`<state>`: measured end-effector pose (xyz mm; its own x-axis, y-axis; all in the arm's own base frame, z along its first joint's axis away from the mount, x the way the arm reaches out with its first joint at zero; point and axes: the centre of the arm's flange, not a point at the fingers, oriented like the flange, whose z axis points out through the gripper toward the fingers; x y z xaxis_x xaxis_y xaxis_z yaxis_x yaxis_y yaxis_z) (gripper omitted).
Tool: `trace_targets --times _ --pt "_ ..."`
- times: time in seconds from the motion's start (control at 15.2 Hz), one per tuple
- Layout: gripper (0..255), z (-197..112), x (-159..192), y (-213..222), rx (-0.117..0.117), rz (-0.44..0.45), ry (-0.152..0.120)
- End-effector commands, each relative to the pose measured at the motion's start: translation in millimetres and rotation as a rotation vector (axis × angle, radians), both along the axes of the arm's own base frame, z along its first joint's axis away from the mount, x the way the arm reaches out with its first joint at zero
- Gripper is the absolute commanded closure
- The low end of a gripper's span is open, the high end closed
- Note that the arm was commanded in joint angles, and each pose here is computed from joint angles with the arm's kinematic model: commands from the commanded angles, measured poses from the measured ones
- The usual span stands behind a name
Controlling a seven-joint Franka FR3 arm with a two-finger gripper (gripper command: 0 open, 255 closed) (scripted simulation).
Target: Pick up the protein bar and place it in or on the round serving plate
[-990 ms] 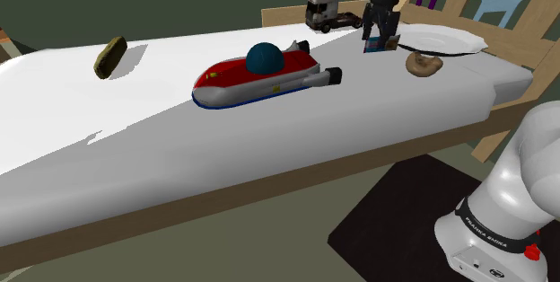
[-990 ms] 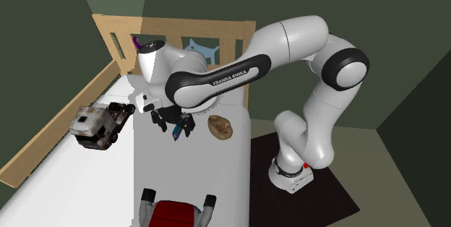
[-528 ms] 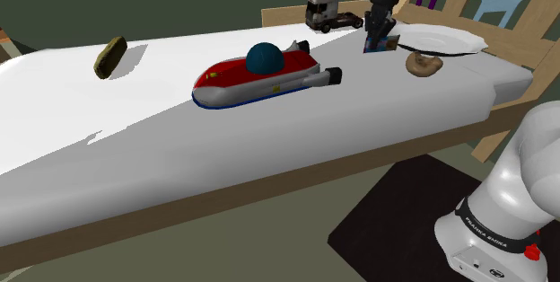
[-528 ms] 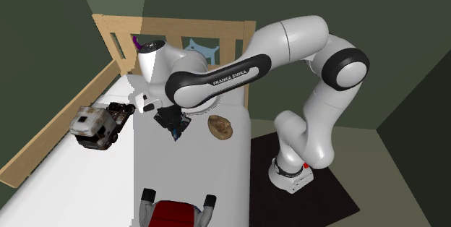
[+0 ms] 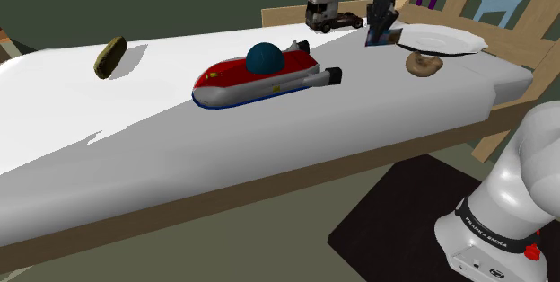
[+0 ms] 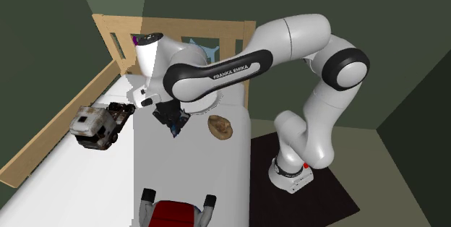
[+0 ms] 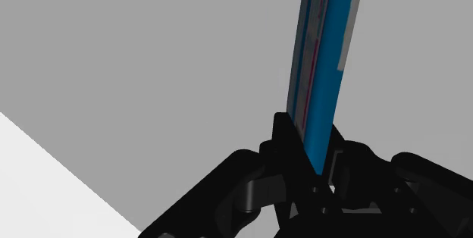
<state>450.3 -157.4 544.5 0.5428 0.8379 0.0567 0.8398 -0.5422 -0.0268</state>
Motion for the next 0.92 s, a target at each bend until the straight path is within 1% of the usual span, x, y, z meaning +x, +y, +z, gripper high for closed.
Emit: trace_targets --times 0.0,0.79,0.86 --pt "255 11 0 1 0.0 0.0 0.0" --pt "255 73 0 1 0.0 0.0 0.0" --pt "255 73 -6 -10 0.0 0.0 0.0"
